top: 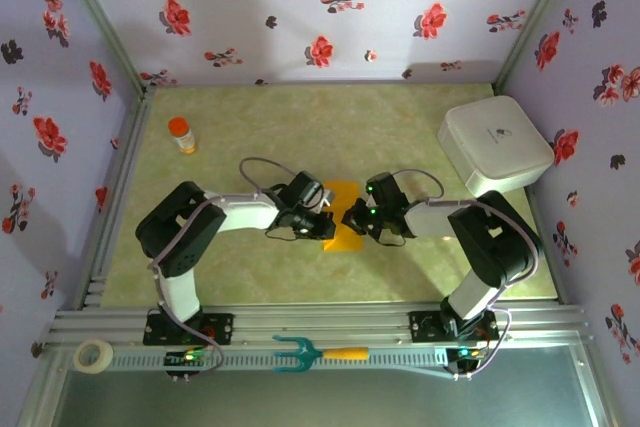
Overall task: Fold a paper plane with a square sheet of paper (pick it up from the middle)
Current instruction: Fold the triangle a second time at the center of the table.
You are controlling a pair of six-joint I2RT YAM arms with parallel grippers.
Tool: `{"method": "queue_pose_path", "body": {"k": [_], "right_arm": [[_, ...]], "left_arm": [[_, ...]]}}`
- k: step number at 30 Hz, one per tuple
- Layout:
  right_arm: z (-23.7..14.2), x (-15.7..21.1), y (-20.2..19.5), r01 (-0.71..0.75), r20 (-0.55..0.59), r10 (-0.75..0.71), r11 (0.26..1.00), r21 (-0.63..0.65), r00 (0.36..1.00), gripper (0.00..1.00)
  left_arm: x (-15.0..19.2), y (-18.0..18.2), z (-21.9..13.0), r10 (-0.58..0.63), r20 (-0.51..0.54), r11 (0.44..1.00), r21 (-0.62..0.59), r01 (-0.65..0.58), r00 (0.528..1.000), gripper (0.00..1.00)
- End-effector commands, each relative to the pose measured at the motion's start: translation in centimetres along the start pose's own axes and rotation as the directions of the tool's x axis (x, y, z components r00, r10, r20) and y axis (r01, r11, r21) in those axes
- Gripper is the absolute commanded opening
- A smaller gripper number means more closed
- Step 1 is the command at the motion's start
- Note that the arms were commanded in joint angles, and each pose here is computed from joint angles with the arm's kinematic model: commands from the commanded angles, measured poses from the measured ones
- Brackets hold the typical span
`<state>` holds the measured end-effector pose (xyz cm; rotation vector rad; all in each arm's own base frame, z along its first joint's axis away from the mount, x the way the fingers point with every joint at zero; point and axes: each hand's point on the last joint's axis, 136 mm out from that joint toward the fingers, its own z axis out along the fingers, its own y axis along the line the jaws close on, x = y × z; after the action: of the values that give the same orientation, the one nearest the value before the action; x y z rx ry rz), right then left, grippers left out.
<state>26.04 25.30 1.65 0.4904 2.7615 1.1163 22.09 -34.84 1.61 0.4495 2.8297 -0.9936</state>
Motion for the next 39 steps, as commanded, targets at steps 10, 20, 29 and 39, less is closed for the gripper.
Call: {"method": "queue_pose_path", "body": {"k": [10, 20, 29, 39], "right_arm": [[-0.9, 0.7, 2.7, 0.063, -0.023, -0.065, 0.996, -0.063, 0.998, 0.02], [0.6, 0.3, -2.4, -0.013, -0.036, 0.015, 0.998, 0.065, 0.999, 0.0], [-1.3, -4.0, -2.8, -0.067, 0.047, 0.065, 0.997, 0.044, 0.997, 0.01], [-4.4, -5.5, -0.2, -0.023, 0.141, 0.03, 0.999, -0.049, 0.99, 0.02]], "left_arm": [[2.4, 3.3, 0.6, -0.059, -0.043, 0.994, -0.091, 0.055, 0.997, 0.0], [2.4, 3.4, 0.5, -0.054, -0.04, 0.994, -0.096, 0.05, 0.998, 0.0], [2.7, 3.7, 0.7, -0.061, -0.046, 0.993, -0.102, 0.056, 0.997, 0.0], [2.7, 3.5, 0.4, -0.063, -0.043, 0.993, -0.099, 0.059, 0.997, 0.0]]}}
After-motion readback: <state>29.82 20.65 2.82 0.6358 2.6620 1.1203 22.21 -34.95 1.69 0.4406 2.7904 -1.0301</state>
